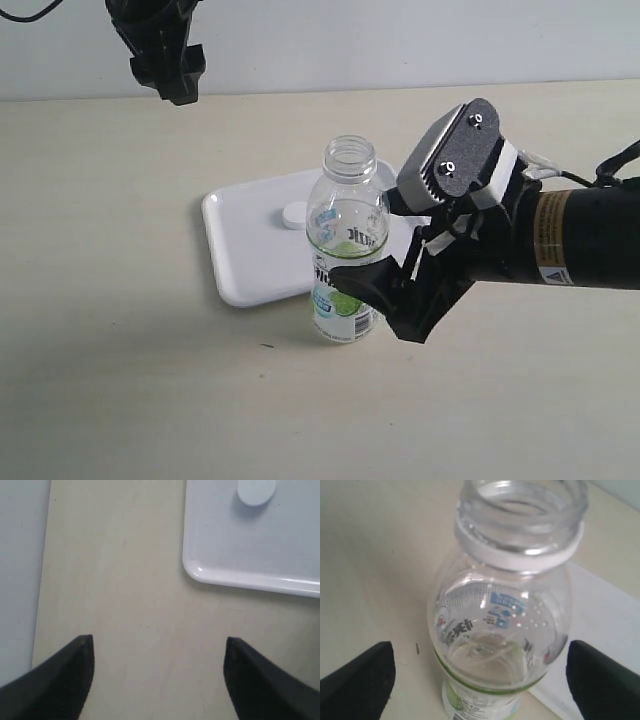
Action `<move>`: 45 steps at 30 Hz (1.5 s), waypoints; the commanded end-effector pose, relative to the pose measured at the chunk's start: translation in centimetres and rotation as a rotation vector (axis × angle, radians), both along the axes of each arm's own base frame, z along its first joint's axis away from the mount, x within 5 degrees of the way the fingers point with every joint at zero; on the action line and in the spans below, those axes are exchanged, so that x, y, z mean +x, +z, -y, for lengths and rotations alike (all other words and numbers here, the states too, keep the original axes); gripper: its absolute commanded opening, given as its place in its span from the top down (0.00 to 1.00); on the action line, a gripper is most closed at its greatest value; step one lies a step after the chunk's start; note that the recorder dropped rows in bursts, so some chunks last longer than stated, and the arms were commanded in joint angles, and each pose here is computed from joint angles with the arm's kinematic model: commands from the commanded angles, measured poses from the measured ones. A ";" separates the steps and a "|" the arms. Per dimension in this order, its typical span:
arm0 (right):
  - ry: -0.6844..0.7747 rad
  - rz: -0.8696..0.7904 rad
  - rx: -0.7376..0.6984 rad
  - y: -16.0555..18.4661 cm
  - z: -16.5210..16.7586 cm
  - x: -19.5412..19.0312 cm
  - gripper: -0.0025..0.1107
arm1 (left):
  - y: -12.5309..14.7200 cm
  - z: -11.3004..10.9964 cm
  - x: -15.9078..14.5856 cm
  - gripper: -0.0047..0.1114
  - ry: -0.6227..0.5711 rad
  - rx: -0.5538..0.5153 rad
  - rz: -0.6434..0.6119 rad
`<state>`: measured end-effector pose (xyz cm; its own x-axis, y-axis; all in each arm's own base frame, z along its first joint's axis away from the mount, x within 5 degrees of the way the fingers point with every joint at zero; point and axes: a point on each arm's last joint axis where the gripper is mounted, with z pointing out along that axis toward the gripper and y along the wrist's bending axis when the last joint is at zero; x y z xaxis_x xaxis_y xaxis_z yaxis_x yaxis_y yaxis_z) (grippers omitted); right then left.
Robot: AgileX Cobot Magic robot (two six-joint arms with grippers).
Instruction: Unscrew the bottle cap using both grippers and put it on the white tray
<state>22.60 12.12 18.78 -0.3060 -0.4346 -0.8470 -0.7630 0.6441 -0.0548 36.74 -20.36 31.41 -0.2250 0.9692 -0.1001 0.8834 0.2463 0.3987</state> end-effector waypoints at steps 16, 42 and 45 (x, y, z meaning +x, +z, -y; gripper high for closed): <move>-0.208 0.097 0.059 5.1 3.1 -4.1 0.21 | 1.3 0.0 -0.8 0.36 0.214 -0.142 0.011; -0.338 0.138 0.451 6.7 6.1 -12.3 0.21 | 0.7 -3.8 -16.6 0.36 -0.169 -1.225 -0.546; -0.318 0.134 0.463 6.8 6.0 -12.4 0.21 | 1.0 -5.0 -18.0 0.36 -0.245 -1.258 -0.452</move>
